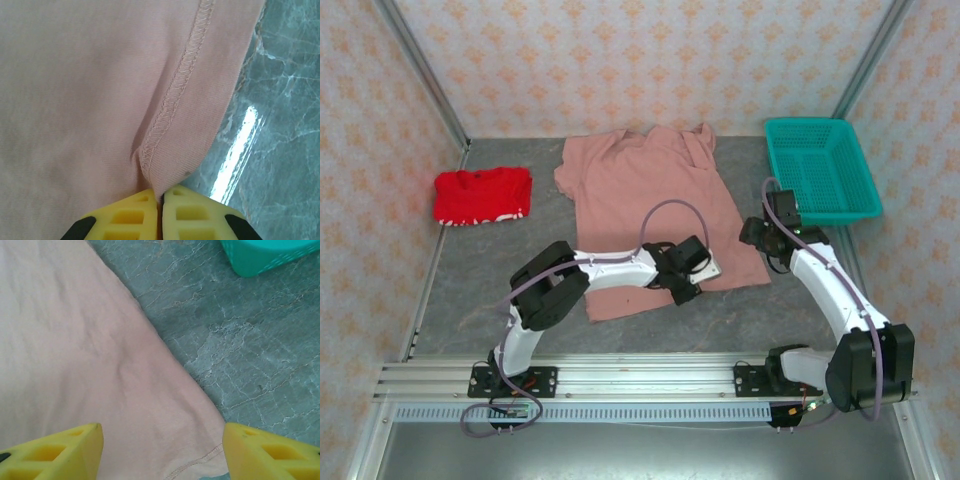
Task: Fold the inside-out t-shirt
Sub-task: Turn the T-shirt inside out at the center of the table.
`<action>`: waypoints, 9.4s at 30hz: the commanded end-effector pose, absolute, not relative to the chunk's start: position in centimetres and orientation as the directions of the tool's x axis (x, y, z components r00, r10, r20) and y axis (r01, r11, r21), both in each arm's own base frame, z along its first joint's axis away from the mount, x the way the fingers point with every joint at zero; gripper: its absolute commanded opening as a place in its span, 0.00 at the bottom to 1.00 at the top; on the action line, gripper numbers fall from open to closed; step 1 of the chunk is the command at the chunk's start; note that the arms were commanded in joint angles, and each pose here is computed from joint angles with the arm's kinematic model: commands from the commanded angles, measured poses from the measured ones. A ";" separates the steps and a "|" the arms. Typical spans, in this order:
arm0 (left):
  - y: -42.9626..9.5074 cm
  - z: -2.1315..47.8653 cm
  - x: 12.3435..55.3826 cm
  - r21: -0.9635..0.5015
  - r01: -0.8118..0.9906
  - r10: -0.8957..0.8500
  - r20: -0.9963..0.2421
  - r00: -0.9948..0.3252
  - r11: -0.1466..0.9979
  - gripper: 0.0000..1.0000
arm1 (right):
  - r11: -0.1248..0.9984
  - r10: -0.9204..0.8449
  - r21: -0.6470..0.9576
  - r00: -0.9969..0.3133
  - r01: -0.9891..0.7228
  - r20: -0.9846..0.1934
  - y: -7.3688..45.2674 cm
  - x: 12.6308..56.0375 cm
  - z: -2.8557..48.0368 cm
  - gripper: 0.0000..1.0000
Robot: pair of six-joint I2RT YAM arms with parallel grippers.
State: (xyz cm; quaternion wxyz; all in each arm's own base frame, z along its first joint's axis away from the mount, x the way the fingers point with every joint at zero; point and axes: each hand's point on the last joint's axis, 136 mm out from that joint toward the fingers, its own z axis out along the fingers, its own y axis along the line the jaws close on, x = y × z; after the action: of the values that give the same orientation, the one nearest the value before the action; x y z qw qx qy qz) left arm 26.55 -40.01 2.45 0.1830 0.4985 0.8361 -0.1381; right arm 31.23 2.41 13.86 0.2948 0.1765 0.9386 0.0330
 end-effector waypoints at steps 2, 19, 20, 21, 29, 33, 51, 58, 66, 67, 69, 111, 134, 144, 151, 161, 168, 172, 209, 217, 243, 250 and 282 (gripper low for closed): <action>-39.9 3.2 25.0 -0.277 0.854 0.750 -0.411 -0.519 0.440 0.12 | 0.935 0.354 0.199 -0.779 0.292 -0.518 3.0 29.9 13.7 0.64; -38.1 2.7 25.4 -0.365 0.821 0.747 -0.360 -0.558 0.438 0.35 | 0.938 0.345 0.215 -0.798 0.272 -0.494 3.8 29.7 12.8 0.64; -37.9 2.6 25.6 -0.360 0.820 0.747 -0.357 -0.561 0.444 0.35 | 0.938 0.344 0.216 -0.800 0.271 -0.492 3.8 29.7 12.8 0.64; -37.7 2.5 25.8 -0.355 0.819 0.747 -0.353 -0.563 0.450 0.34 | 0.938 0.344 0.214 -0.800 0.272 -0.492 3.8 29.7 12.7 0.64; -37.4 1.8 26.3 -0.355 0.808 0.739 -0.343 -0.580 0.470 0.14 | 0.940 0.338 0.212 -0.803 0.266 -0.491 4.0 29.7 12.7 0.64; -38.3 4.6 27.3 -0.360 0.797 0.676 -0.424 -0.603 0.486 0.02 | 0.948 0.298 0.251 -0.814 0.194 -0.498 5.5 29.0 13.4 0.62; -34.1 20.9 33.5 -0.580 0.513 0.222 -0.499 -0.838 0.633 0.00 | 0.844 -0.014 0.213 -0.417 -0.493 -0.909 24.1 26.9 11.9 0.44; -32.5 25.2 33.6 -0.532 0.541 0.218 -0.551 -0.805 0.652 0.00 | 0.898 -0.064 0.089 -0.326 -0.431 -0.943 26.0 31.4 7.7 0.33; -31.6 29.2 32.5 -0.532 0.578 0.201 -0.604 -0.771 0.619 0.00 | 0.915 -0.214 -0.078 -0.311 -0.395 -0.926 26.7 34.3 6.3 0.28; -31.5 29.6 32.3 -0.534 0.581 0.197 -0.609 -0.768 0.614 0.00 | 0.918 -0.198 -0.063 -0.314 -0.392 -0.928 26.7 34.8 6.4 0.28; -31.1 30.3 31.9 -0.529 0.586 0.189 -0.623 -0.759 0.614 0.00 | 0.933 -0.153 -0.025 -0.333 -0.358 -0.930 26.1 36.0 6.7 0.28; -31.7 42.1 24.5 -0.448 0.747 0.076 -0.832 -0.549 0.492 0.00 | 0.977 -0.068 0.064 -0.575 -0.205 -0.816 28.2 46.7 8.8 0.57; -27.6 46.1 25.7 -0.263 0.736 0.041 -0.929 -0.367 0.624 0.00 | 0.962 -0.213 -0.045 -0.635 -0.271 -0.743 26.4 47.0 8.4 0.68; -28.0 50.9 25.9 -0.225 0.768 -0.002 -0.960 -0.279 0.600 0.00 | 0.916 -0.398 -0.228 -0.677 -0.330 -0.619 26.5 48.6 5.2 0.81; -27.7 53.9 26.3 -0.189 0.767 -0.039 -0.977 -0.210 0.613 0.00 | 0.884 -0.468 -0.264 -0.715 -0.386 -0.519 27.2 49.2 2.9 0.91; -19.1 53.3 31.6 -0.231 0.410 -0.176 -0.970 -0.167 0.882 0.00 | 0.865 -0.501 -0.186 -0.786 -0.466 -0.363 26.2 46.1 -0.3 0.17; -7.7 47.0 38.0 -0.214 -0.069 -0.224 -0.952 -0.208 0.974 0.00 | 0.852 -0.436 -0.012 -0.698 -0.523 -0.568 27.3 44.1 10.6 0.00; -1.0 40.5 42.3 -0.153 -0.303 -0.248 -0.919 -0.307 0.941 0.00 | 0.815 -0.382 0.071 -0.627 -0.574 -0.679 27.8 41.7 16.3 0.00; -4.4 8.4 36.4 -0.386 -0.374 -0.533 -0.506 -0.678 0.843 0.31 | 0.732 0.039 0.378 -0.520 -0.566 -0.853 22.3 36.5 28.1 0.00; -18.8 16.6 35.9 -0.470 0.257 -0.150 -0.668 -0.728 0.845 0.75 | 0.771 -0.017 0.358 -0.580 -0.526 -0.815 21.1 35.2 23.9 0.00; -9.3 9.6 36.2 -0.329 -0.185 -0.348 -0.555 -0.755 0.926 0.00 | 0.881 0.263 0.343 -0.265 -0.325 -0.928 13.7 33.6 41.0 0.00; -9.2 8.4 33.0 -0.290 -0.163 -0.301 -0.534 -0.790 0.943 0.31 | 0.899 0.228 0.384 -0.521 -0.212 -0.823 14.0 33.9 27.8 0.00; -13.7 29.2 38.6 -0.466 0.172 -0.335 -0.805 -0.490 0.868 0.00 | 0.912 0.250 0.305 -0.218 -0.275 -0.943 12.1 33.1 42.1 0.00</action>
State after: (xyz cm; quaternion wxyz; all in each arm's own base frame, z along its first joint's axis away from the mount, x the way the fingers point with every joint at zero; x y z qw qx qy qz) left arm 39.95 -16.44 24.48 0.4379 -0.0107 0.8666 -0.2391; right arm 34.51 13.49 37.40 0.5708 -0.0069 0.7911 0.2198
